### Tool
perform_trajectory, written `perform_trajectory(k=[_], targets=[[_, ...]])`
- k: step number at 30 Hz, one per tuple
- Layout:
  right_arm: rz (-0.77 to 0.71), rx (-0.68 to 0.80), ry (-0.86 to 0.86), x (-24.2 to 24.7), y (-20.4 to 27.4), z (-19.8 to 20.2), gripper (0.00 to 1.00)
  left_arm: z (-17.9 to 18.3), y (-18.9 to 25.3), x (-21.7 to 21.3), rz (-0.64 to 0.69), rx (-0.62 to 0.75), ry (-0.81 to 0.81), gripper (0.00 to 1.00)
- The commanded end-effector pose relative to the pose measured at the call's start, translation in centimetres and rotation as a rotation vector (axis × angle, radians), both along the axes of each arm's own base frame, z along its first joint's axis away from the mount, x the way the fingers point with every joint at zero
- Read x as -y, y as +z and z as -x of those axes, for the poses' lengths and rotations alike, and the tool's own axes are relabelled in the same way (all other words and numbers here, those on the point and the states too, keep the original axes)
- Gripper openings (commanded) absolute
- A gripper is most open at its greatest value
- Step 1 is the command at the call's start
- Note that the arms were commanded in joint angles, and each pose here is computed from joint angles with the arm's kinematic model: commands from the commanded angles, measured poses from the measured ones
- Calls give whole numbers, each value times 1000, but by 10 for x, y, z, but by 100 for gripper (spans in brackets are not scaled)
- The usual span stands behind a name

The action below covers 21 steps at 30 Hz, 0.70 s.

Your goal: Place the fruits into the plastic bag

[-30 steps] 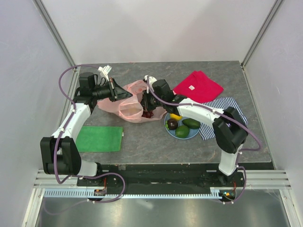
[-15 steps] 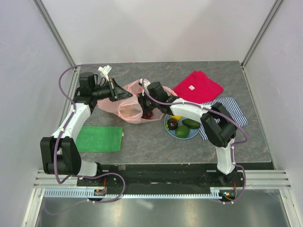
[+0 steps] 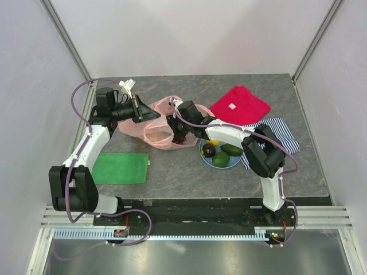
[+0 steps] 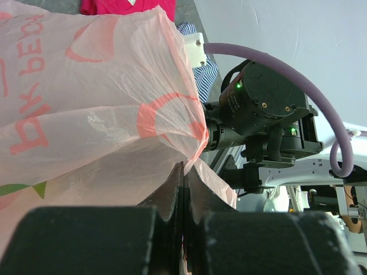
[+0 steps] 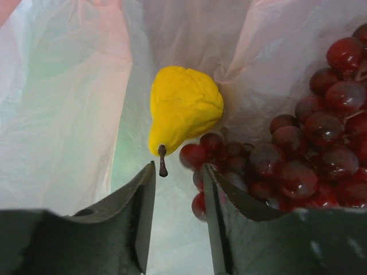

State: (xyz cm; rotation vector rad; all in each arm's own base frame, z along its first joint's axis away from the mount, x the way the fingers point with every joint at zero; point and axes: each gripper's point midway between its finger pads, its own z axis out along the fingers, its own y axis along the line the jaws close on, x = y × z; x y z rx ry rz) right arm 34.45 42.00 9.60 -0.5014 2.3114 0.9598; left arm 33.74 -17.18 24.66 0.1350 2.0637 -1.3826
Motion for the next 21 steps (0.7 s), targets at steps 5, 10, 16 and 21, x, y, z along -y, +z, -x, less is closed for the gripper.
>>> perform_trajectory(k=[5,10,16,21], targets=[[-2,114,-8,3,39,-10,62,4,17,2,5,86,-35,2],[2,202,-36,17,72,-13,67,3,15,2,4,78,-34,2],[138,304,-129,59,103,-18,70,2,13,2,3,72,-33,1],[318,321,-251,118,98,-18,72,1,12,2,-1,73,-28,2]])
